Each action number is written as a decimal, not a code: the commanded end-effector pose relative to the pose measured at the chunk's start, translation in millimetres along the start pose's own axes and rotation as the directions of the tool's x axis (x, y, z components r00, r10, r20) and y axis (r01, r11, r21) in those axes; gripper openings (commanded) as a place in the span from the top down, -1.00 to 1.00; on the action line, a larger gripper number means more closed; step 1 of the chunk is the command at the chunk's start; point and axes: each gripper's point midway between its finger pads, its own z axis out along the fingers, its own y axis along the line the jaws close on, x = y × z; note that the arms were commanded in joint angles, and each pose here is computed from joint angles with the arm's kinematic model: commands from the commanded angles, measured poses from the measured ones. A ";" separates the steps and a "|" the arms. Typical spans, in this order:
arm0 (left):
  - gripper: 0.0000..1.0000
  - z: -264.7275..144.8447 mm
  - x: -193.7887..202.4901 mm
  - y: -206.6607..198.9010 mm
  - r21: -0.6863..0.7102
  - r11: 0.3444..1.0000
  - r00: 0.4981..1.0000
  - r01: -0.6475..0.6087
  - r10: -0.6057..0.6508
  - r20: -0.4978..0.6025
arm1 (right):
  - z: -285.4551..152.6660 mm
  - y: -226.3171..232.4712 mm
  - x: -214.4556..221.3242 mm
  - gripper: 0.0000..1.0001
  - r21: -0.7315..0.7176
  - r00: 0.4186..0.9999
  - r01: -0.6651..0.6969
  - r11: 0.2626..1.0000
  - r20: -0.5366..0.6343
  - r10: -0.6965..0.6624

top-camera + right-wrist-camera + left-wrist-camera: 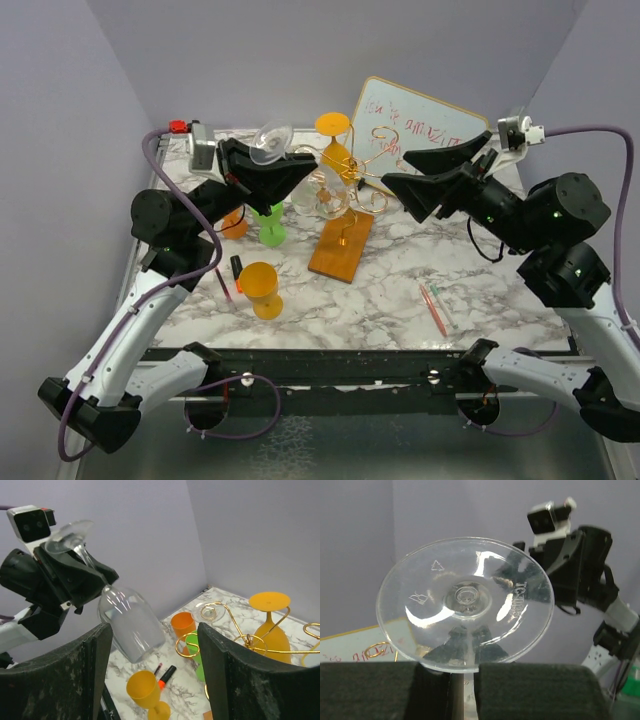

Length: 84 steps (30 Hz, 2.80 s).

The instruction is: Place the wine glass upside down on the wine glass rack

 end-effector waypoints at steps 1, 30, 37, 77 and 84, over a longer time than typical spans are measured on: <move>1.00 -13.1 22.5 -37.8 0.250 0.960 0.976 -0.127 0.166 -0.142 | -3.2 13.9 25.0 -0.49 -0.056 0.984 -0.055 0.997 -0.173 0.045; 1.00 -60.0 135.7 -27.5 0.502 0.865 0.854 -0.011 0.269 -0.445 | 37.1 57.1 91.3 -0.25 -0.081 0.721 -0.601 0.795 -0.484 0.496; 1.00 -68.8 141.3 -31.7 0.555 0.831 0.844 -0.036 0.323 -0.428 | 44.8 47.7 108.6 0.04 -0.002 0.678 -0.623 0.782 -0.500 0.538; 1.00 -65.8 153.0 -24.5 0.461 0.887 0.881 0.026 0.198 -0.429 | 40.6 35.6 72.7 0.99 0.052 0.589 -0.784 0.618 -0.249 0.769; 1.00 -73.0 167.1 11.1 0.189 0.982 0.861 -0.022 0.114 -0.495 | 35.5 4.6 107.1 0.11 0.188 0.631 -0.729 0.658 -0.190 0.752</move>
